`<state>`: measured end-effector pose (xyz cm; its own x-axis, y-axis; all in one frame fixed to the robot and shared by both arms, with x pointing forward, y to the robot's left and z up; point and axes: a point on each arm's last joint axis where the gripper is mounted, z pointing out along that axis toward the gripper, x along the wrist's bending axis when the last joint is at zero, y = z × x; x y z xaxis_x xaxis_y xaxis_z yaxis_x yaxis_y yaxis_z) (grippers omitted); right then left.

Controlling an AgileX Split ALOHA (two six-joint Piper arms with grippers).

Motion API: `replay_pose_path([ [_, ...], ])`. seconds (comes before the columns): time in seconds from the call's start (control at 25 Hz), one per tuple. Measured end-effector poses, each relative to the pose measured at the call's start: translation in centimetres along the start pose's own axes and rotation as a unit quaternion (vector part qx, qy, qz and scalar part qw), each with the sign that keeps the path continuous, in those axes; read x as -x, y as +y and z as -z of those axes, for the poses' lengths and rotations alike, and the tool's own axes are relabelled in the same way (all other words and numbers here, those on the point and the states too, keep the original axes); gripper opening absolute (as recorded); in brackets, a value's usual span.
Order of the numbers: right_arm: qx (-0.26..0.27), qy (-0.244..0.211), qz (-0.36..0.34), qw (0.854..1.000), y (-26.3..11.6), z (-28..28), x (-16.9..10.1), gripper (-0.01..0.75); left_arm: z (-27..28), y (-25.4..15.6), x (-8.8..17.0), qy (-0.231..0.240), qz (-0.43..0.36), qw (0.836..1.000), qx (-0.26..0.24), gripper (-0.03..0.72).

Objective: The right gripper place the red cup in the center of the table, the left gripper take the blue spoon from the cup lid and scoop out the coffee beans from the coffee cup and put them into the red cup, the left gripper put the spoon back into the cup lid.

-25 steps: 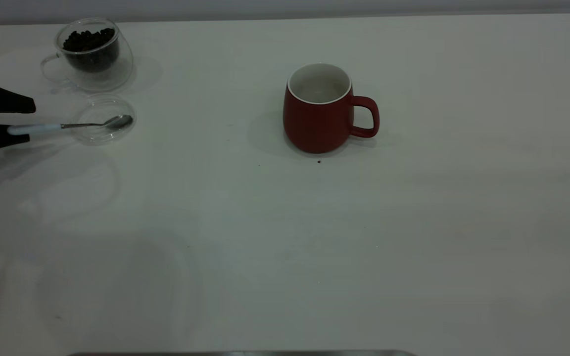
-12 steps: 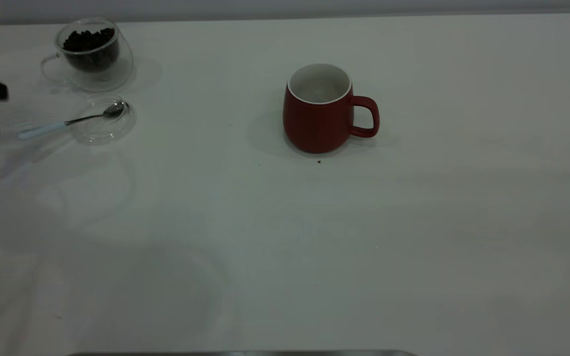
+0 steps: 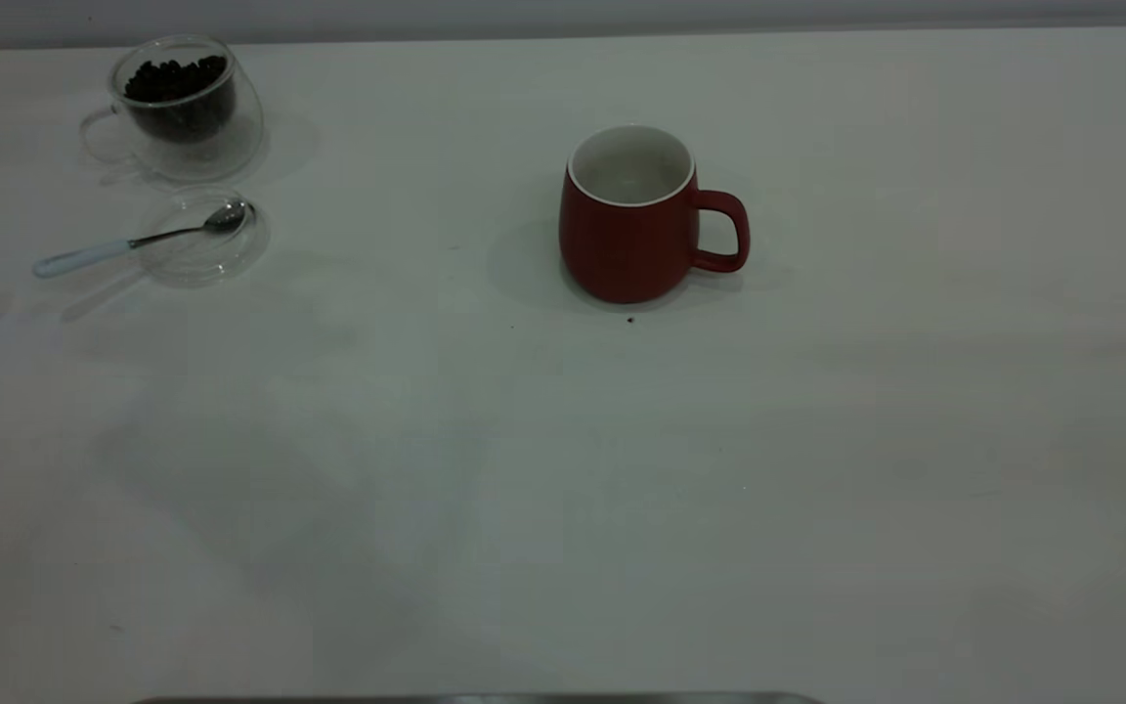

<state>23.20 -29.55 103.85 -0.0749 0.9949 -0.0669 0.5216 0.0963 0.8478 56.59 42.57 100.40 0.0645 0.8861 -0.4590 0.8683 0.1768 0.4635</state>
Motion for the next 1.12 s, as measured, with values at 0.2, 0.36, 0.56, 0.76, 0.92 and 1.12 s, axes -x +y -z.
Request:
replay_pose_path([
  [0.2, 0.000, 0.000, 0.000, 1.000, 0.0, 0.0, 0.0, 0.590, 7.2, -0.3, 6.5, -0.005, -0.036, 0.998, 0.044, 0.536],
  [0.36, 0.000, 0.000, 0.000, 1.000, 0.0, 0.0, 0.0, 0.590, 11.7, -2.1, 11.2, -0.005, -0.063, 0.996, 0.064, 0.536],
  [0.56, 0.000, 0.000, 0.000, 1.000, 0.0, 0.0, 0.0, 0.590, 14.6, -5.4, 16.5, 0.032, -0.117, 0.991, 0.052, 0.536],
  [0.76, 0.000, 0.000, 0.000, 1.000, 0.0, 0.0, 0.0, 0.590, 13.9, -10.3, 20.2, 0.053, -0.195, 0.979, -0.006, 0.536],
  [0.92, 0.000, 0.000, 0.000, 1.000, 0.0, 0.0, 0.0, 0.590, 14.2, -14.6, 20.5, 0.096, -0.227, 0.969, -0.023, 0.536],
  [1.12, 0.000, 0.000, 0.000, 1.000, 0.0, 0.0, 0.0, 0.590, 15.4, -19.1, 19.2, 0.150, -0.196, 0.969, 0.008, 0.536],
])
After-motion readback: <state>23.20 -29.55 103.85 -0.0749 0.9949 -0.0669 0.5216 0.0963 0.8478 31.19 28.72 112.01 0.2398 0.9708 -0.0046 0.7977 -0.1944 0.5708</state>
